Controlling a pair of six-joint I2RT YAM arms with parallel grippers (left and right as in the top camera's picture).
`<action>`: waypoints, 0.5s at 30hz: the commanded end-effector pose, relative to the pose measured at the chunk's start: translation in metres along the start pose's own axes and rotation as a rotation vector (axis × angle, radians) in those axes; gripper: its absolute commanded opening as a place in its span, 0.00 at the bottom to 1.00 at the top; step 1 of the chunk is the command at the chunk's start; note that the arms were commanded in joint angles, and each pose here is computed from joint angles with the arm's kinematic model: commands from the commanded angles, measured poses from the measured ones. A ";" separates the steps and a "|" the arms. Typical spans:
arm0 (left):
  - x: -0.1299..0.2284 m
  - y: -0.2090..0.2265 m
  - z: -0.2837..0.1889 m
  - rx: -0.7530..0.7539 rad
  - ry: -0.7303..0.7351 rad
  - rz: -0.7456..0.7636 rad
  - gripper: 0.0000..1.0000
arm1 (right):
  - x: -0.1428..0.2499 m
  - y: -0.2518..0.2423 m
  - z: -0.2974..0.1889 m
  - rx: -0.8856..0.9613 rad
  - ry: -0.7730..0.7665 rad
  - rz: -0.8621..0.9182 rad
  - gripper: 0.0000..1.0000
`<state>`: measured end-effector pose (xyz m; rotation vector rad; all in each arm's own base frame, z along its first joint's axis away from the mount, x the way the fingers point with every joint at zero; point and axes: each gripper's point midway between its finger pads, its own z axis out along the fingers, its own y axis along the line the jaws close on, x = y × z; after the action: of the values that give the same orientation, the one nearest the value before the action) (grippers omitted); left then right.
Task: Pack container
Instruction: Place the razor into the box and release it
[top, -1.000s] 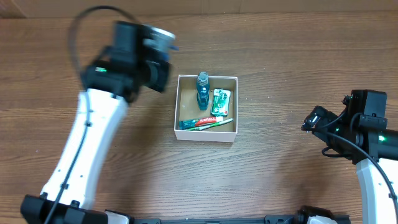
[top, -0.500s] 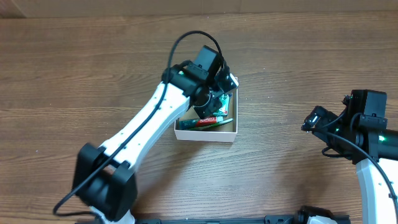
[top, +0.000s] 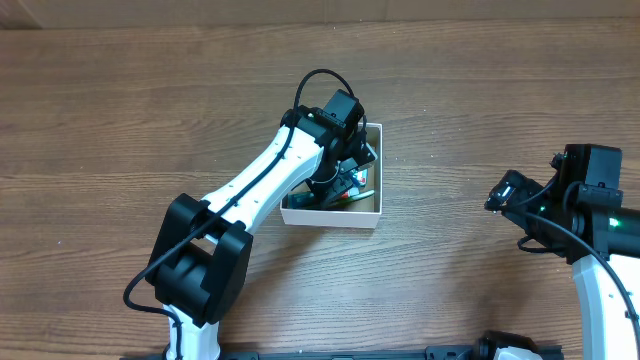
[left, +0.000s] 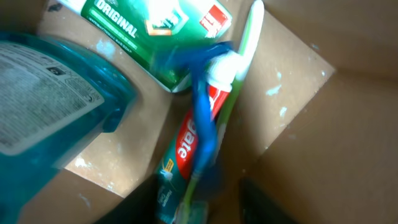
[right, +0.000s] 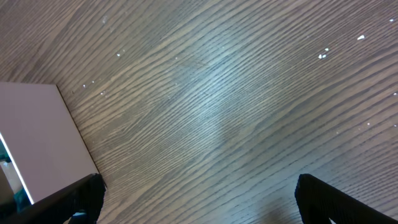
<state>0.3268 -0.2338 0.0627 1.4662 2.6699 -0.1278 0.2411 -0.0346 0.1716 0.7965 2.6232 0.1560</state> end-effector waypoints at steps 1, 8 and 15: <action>0.004 0.001 -0.007 -0.015 0.009 0.011 0.56 | -0.002 0.000 -0.001 -0.007 -0.008 0.001 1.00; 0.004 0.004 -0.090 -0.128 -0.132 -0.076 0.62 | -0.008 0.000 -0.001 -0.002 -0.035 -0.008 1.00; 0.051 0.049 -0.214 -0.384 -0.408 -0.454 1.00 | -0.056 0.043 -0.037 -0.081 -0.204 -0.184 1.00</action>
<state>0.3215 -0.1836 0.2305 0.9878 2.4550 0.0093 0.2661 -0.0380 0.1936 0.6782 2.5368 0.1339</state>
